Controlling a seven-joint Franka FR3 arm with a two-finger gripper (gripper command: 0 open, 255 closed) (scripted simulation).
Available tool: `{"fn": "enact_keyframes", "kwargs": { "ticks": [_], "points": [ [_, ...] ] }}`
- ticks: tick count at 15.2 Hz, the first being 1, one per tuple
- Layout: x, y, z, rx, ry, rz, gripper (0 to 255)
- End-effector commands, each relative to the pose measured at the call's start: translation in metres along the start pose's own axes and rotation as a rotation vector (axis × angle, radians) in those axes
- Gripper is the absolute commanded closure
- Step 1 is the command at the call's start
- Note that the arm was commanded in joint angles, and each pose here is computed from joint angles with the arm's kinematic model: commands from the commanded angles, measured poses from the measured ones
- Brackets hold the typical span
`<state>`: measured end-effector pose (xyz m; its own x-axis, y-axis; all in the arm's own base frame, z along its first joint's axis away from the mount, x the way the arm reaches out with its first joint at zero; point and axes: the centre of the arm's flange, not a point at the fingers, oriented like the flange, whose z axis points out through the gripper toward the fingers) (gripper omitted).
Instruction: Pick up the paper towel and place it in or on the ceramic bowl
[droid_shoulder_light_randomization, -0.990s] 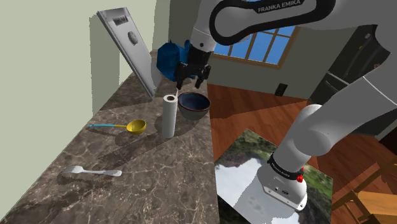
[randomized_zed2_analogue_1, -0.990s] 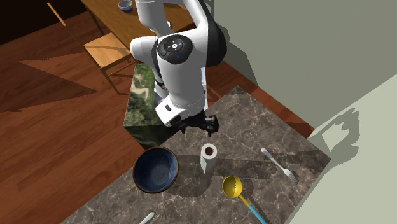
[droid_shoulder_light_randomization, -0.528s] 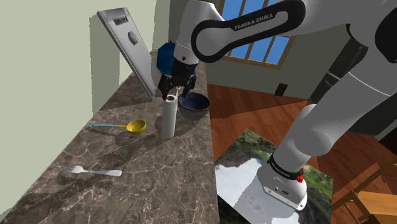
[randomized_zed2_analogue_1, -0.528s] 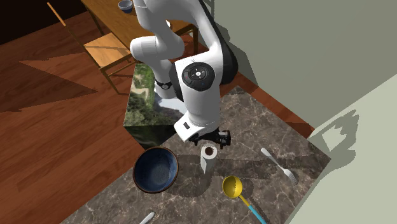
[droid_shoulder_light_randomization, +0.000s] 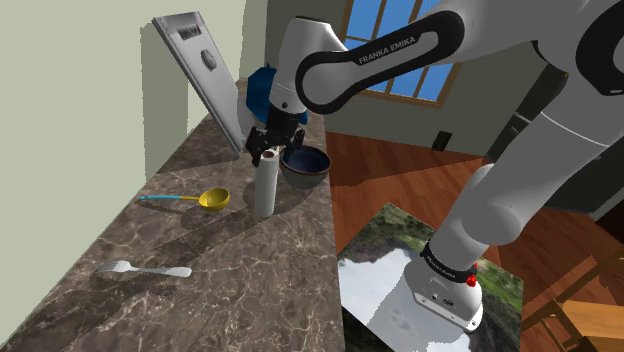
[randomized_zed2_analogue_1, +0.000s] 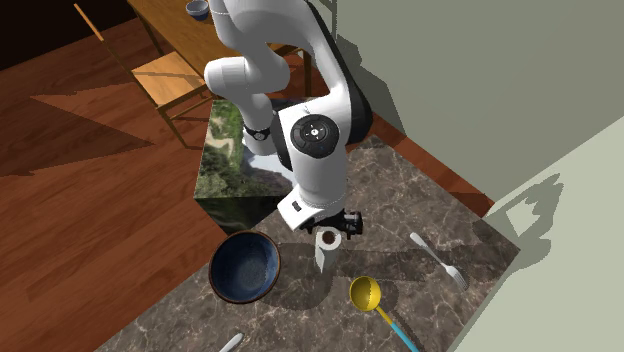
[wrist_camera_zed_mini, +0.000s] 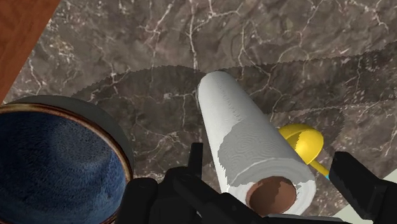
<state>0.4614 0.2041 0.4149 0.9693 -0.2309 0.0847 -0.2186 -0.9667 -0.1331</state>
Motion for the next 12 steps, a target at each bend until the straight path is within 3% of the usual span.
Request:
{"fn": "enact_keyframes", "kwargs": {
  "ticks": [1, 4, 5, 12],
  "points": [
    [-0.0001, -0.0001, 0.0006, 0.0, 0.0, 0.0, 0],
    [-0.0001, -0.0001, 0.0006, 0.0, 0.0, 0.0, 0],
    [-0.0001, -0.0001, 0.0006, 0.0, 0.0, 0.0, 255],
    [-0.0002, -0.0002, 0.0006, 0.0, 0.0, 0.0, 255]
  ]
}}
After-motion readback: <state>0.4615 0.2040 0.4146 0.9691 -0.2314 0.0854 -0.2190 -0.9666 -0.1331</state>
